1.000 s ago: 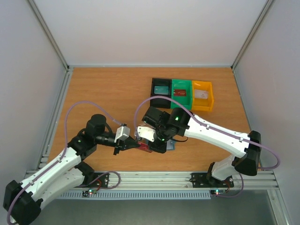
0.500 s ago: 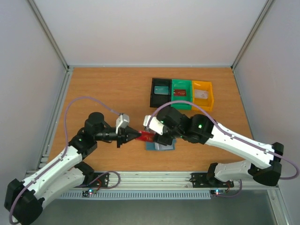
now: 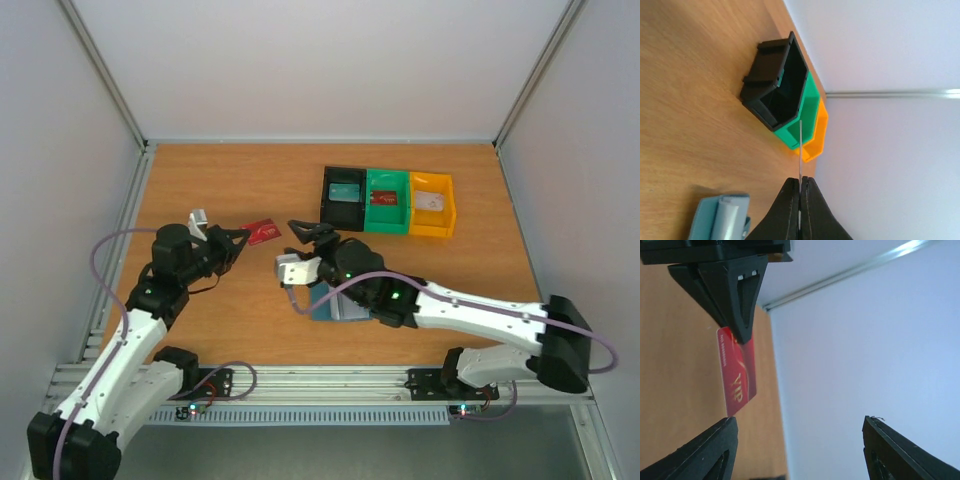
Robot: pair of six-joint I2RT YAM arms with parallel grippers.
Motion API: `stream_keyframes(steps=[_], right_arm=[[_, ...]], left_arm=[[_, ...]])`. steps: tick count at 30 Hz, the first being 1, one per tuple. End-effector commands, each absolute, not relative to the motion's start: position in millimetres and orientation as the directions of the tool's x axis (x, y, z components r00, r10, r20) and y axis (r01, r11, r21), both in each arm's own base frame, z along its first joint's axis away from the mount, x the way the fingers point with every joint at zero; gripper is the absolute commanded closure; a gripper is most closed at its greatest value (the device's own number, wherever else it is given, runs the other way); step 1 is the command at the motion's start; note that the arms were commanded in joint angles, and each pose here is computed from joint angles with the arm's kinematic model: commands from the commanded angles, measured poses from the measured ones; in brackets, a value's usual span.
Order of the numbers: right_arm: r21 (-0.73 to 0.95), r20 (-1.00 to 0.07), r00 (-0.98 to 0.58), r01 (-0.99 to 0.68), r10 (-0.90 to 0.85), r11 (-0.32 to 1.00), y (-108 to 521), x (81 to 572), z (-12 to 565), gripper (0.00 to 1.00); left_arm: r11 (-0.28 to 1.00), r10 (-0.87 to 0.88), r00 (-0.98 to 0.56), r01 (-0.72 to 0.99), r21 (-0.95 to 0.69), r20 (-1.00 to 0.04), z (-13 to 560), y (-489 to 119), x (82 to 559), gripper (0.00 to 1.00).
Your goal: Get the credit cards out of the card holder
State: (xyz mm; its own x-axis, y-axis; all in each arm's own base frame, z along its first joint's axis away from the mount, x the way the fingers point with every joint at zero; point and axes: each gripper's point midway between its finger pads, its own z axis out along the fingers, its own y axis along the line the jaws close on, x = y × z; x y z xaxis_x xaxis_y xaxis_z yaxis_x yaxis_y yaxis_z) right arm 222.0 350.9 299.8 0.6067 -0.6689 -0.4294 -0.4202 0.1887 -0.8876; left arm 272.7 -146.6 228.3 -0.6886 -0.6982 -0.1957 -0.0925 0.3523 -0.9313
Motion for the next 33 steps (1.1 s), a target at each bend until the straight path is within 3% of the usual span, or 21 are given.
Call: stream_keyframes(steps=[1, 7, 10, 19, 21, 24, 26, 33], right_arm=[[-0.947, -0.260, 0.779, -0.092, -0.570, 0.306, 382.4, 221.2, 368.9, 0.31], [-0.972, -0.183, 0.808, -0.065, -0.561, 0.225, 412.6, 227.3, 333.1, 0.22], [-0.979, -0.174, 0.812, -0.079, -0.557, 0.190, 420.5, 229.6, 318.1, 0.17], [-0.987, -0.141, 0.805, -0.070, -0.577, 0.143, 433.6, 246.6, 299.3, 0.15], [-0.984, -0.155, 0.795, -0.073, -0.586, 0.162, 434.4, 253.5, 303.3, 0.23], [-0.978, -0.185, 0.788, -0.091, -0.587, 0.186, 434.3, 259.4, 308.8, 0.47], [-0.980, -0.183, 0.788, -0.102, -0.589, 0.168, 435.3, 260.9, 306.7, 0.56], [-0.986, -0.166, 0.768, -0.112, -0.618, 0.125, 439.3, 273.3, 294.5, 0.65]], left_arm=[[0.170, -0.803, -0.596, -0.197, -0.966, -0.020, 258.8, -132.1, 272.8, 1.00], [0.069, -0.819, -0.568, -0.248, -0.966, 0.087, 260.4, -127.5, 265.3, 1.00], [0.056, -0.822, -0.566, -0.194, -0.979, 0.065, 273.2, -125.2, 265.8, 1.00], [0.044, -0.821, -0.570, -0.136, -0.990, 0.042, 284.0, -123.6, 265.7, 1.00], [0.046, -0.819, -0.572, -0.146, -0.988, 0.047, 281.0, -124.1, 265.5, 1.00], [0.049, -0.818, -0.572, -0.166, -0.985, 0.056, 275.9, -124.6, 266.4, 1.00], [0.048, -0.816, -0.576, -0.162, -0.986, 0.055, 276.9, -125.4, 267.1, 1.00], [0.044, -0.815, -0.576, -0.177, -0.983, 0.067, 271.1, -125.8, 266.8, 1.00]])
